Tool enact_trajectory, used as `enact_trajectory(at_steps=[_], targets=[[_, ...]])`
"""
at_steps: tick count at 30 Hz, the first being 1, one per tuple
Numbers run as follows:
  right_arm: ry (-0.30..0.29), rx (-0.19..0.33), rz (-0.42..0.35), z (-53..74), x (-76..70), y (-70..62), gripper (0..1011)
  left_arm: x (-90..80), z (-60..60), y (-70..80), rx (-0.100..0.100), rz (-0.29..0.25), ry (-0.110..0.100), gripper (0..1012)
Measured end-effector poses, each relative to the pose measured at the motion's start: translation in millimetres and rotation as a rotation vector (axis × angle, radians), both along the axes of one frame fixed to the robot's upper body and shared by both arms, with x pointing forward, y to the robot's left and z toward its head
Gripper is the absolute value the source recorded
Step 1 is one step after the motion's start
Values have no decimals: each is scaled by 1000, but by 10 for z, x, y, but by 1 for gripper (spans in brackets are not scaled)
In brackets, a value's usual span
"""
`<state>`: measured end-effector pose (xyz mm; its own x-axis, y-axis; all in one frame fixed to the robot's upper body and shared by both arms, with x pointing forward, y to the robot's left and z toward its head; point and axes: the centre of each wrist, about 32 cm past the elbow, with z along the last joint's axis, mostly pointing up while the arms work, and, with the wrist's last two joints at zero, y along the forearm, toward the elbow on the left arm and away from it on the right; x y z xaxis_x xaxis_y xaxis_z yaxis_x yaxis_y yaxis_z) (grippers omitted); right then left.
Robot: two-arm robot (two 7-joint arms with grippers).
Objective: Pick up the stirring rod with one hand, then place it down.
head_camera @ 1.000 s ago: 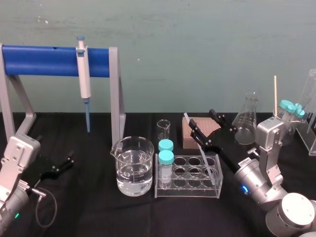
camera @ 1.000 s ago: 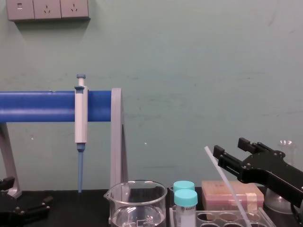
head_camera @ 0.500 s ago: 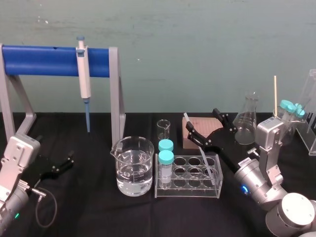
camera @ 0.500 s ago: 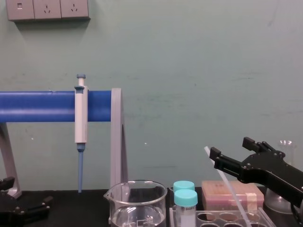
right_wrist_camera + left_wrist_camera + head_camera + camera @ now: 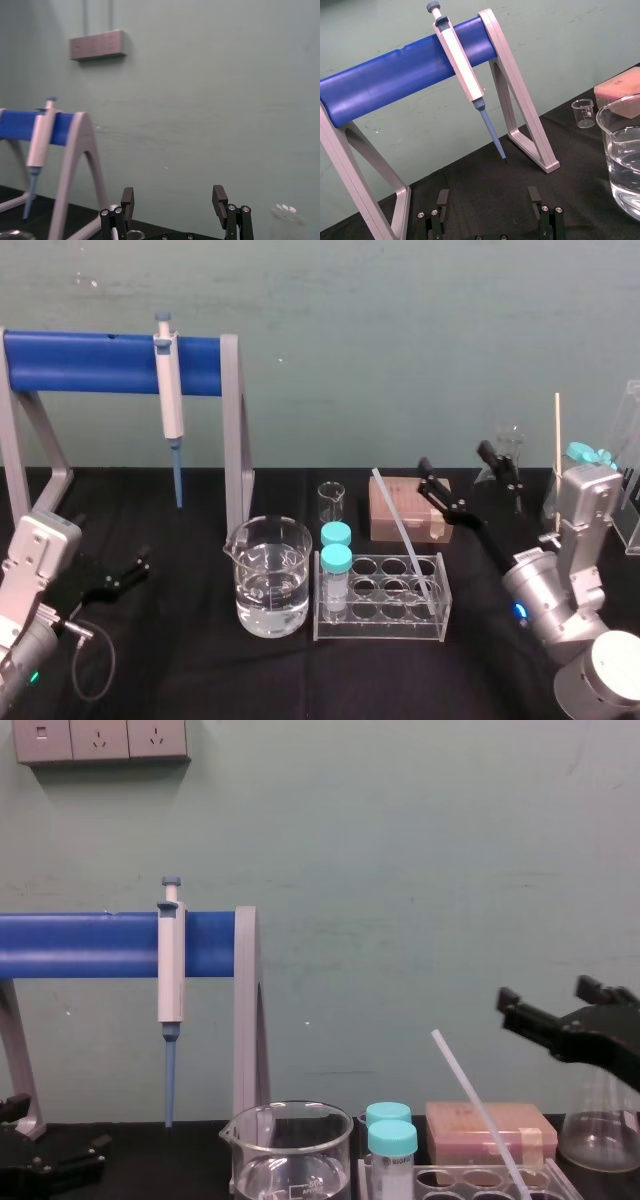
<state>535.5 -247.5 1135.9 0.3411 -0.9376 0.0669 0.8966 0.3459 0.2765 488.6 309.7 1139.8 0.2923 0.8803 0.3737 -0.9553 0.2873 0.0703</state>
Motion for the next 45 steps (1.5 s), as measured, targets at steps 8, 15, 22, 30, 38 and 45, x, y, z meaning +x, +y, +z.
enact_trajectory(at_steps=[8, 15, 22, 30, 38, 45], targets=[[110, 18, -86, 28, -191, -102, 1000, 0, 0, 0, 0, 0, 0, 1000], [233, 0, -116, -44, -344, -160, 1000, 0, 0, 0, 0, 0, 0, 1000], [250, -2, -121, -56, -369, -168, 1000, 0, 0, 0, 0, 0, 0, 1000], [243, -1, -120, -50, -361, -164, 1000, 0, 0, 0, 0, 0, 0, 1000], [240, -1, -119, -49, -357, -162, 1000, 0, 0, 0, 0, 0, 0, 1000], [238, -1, -119, -49, -355, -161, 1000, 0, 0, 0, 0, 0, 0, 1000]])
